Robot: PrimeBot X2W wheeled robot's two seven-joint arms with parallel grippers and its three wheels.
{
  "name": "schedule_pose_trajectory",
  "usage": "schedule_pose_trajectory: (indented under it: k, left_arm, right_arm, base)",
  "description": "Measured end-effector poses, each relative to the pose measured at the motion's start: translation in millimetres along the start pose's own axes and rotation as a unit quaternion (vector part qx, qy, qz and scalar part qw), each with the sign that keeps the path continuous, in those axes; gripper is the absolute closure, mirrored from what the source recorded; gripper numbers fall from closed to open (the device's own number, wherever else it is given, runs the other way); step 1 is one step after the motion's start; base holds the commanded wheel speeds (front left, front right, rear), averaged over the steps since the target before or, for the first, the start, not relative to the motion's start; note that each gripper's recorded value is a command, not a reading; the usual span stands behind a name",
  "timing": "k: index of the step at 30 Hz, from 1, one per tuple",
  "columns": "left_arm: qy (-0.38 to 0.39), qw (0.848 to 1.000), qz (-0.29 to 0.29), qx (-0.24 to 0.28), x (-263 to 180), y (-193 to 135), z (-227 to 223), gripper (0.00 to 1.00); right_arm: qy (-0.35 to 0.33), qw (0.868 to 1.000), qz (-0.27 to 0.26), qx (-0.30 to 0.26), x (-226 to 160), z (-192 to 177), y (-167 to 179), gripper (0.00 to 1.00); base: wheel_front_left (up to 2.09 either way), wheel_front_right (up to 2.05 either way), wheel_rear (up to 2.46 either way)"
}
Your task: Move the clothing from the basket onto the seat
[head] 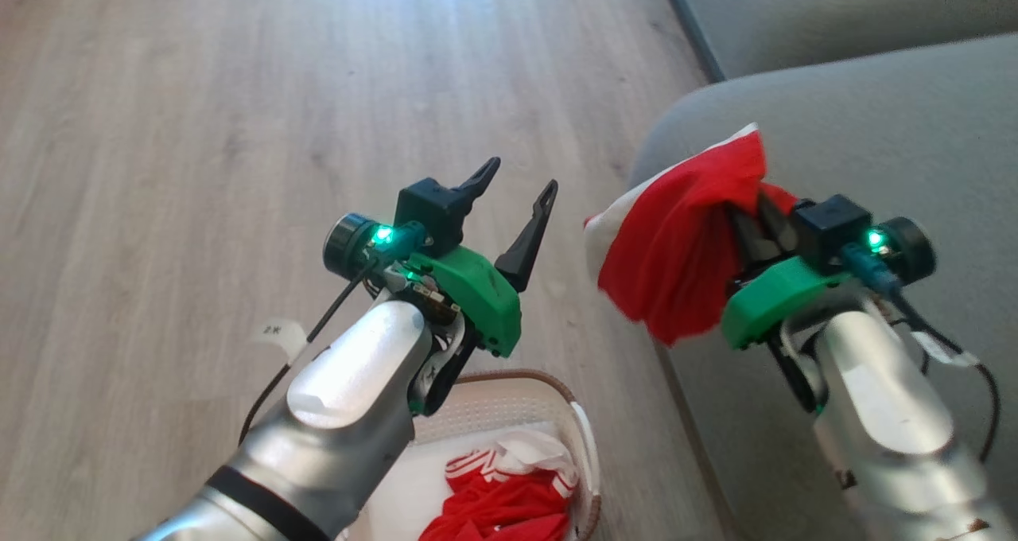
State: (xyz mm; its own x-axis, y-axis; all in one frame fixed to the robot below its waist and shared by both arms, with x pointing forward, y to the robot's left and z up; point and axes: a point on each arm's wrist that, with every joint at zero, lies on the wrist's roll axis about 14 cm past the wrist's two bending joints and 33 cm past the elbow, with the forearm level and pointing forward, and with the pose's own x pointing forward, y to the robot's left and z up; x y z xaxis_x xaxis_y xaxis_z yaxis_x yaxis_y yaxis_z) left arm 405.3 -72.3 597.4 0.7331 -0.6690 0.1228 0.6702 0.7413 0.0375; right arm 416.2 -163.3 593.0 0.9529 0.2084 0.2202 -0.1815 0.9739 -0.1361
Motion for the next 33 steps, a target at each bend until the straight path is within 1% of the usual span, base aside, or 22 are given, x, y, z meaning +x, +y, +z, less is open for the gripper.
schedule_pose_trajectory:
  k: [4,10,11,16,21,24,29,32,33]
  left_arm:
    - [-0.004,1.0,-0.028,-0.013,10.5,-20.1,-3.9,0.0]
    - [0.016,0.996,-0.076,-0.034,19.2,-57.6,-26.0,0.0]
    - [0.016,0.996,-0.076,-0.034,19.2,-57.6,-26.0,0.0]
    - [0.022,0.992,-0.118,-0.044,29.2,-86.9,-35.4,0.0]
    - [0.028,0.986,-0.155,-0.057,36.6,-112.6,-44.1,0.0]
    - [0.034,0.983,-0.167,-0.067,40.5,-120.5,-50.3,0.0]
    - [0.042,0.981,-0.171,-0.082,45.1,-123.2,-61.5,0.0]
    - [0.046,0.982,-0.165,-0.084,47.1,-118.2,-68.8,0.0]
    - [0.044,0.983,-0.158,-0.083,50.6,-111.8,-71.6,0.0]
  right_arm:
    - [0.002,0.999,-0.043,-0.015,-14.5,1.5,-36.8,1.0]
    - [-0.014,0.993,-0.103,-0.046,-33.8,22.0,-89.7,1.0]
    - [-0.014,0.993,-0.103,-0.046,-33.8,22.0,-89.7,1.0]
    - [-0.001,0.988,-0.141,-0.065,-58.6,21.2,-119.9,1.0]
    - [0.008,0.983,-0.166,-0.08,-72.6,22.9,-139.2,1.0]
    - [0.015,0.981,-0.175,-0.086,-76.0,21.9,-147.9,1.0]
    - [0.039,0.979,-0.181,-0.084,-73.7,7.5,-154.8,1.0]
    - [0.049,0.98,-0.179,-0.072,-63.2,-0.7,-155.6,1.0]
    - [0.049,0.981,-0.178,-0.061,-50.7,-2.5,-158.2,1.0]
  base:
    - [0.0,0.0,0.0]
    - [0.0,0.0,0.0]
    - [0.0,0.0,0.0]
    - [0.0,0.0,0.0]
    - [0.0,0.0,0.0]
    - [0.0,0.0,0.0]
    - [0.0,0.0,0.0]
    - [0.0,0.0,0.0]
    - [0.0,0.0,0.0]
